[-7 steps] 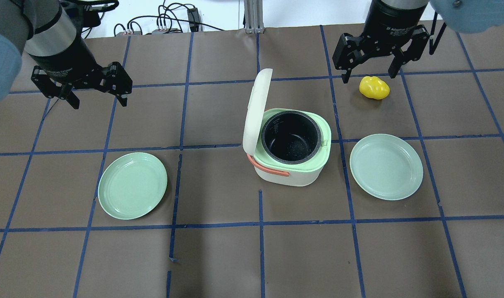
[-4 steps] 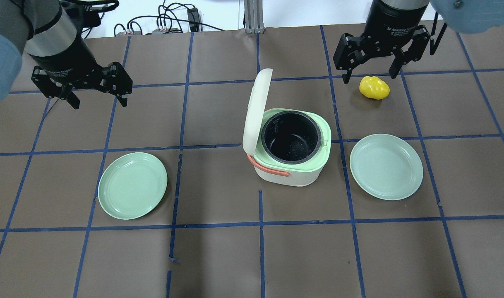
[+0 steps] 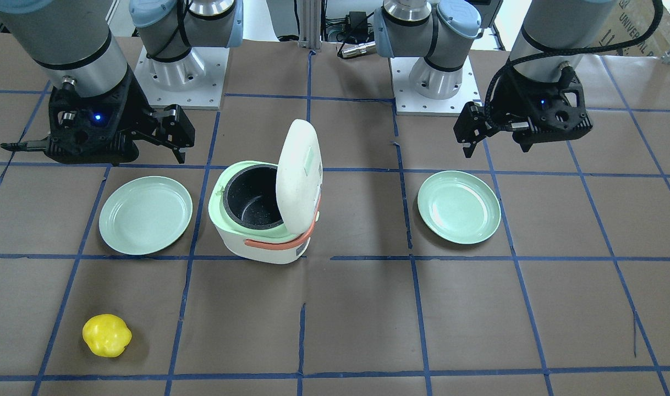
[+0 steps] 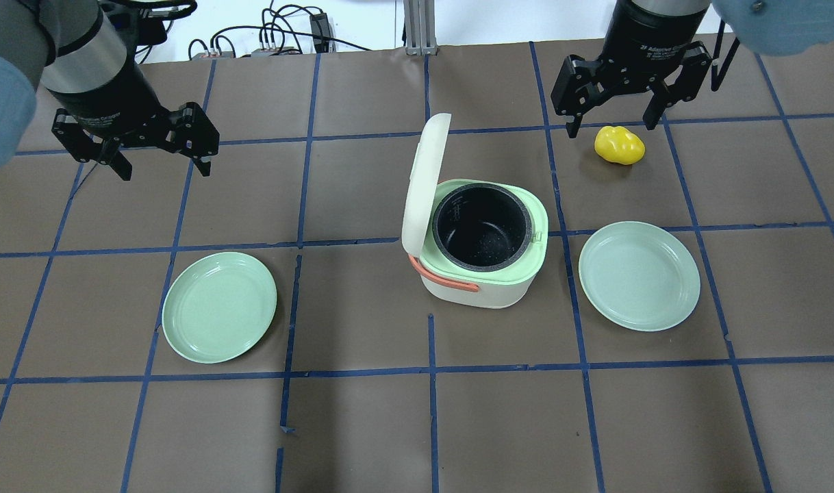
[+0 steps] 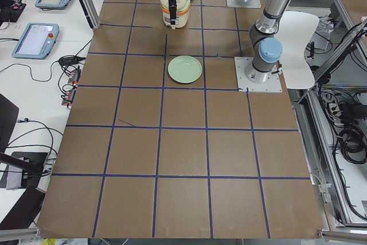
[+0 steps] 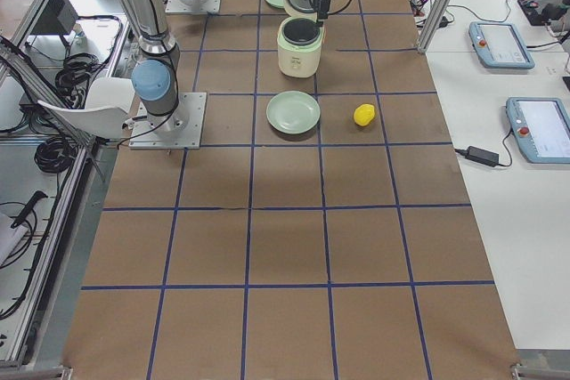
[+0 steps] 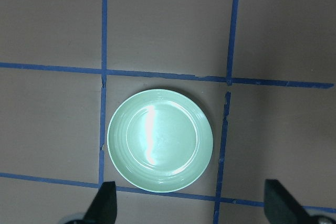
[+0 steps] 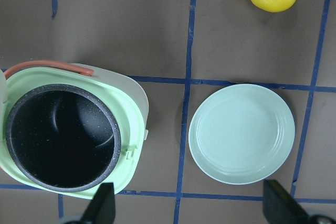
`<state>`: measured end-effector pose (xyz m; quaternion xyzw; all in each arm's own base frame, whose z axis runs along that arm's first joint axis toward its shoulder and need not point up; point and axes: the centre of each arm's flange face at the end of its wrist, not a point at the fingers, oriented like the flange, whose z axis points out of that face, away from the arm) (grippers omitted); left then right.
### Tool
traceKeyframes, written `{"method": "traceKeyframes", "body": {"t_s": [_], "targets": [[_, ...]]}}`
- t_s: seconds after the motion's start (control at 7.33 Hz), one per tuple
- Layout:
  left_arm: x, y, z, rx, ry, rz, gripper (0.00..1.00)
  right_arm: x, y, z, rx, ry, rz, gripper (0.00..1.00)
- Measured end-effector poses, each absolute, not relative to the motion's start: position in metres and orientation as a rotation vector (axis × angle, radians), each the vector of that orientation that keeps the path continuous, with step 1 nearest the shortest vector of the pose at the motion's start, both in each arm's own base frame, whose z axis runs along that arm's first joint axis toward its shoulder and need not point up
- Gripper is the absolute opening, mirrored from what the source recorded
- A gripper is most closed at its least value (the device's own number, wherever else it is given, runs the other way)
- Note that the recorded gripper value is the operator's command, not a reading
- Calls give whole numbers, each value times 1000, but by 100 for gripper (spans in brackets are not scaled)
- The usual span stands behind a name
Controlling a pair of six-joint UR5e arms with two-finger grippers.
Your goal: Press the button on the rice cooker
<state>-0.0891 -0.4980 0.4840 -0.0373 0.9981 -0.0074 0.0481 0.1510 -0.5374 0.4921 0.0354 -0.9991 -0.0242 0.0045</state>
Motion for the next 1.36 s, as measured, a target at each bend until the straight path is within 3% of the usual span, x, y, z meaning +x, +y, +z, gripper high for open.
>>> {"method": "traceKeyframes", "body": {"t_s": [1.36], "targets": [[-89,-498,484,-114,3043,-23,100,154,-539,495,106,-3131,-46,99]]}}
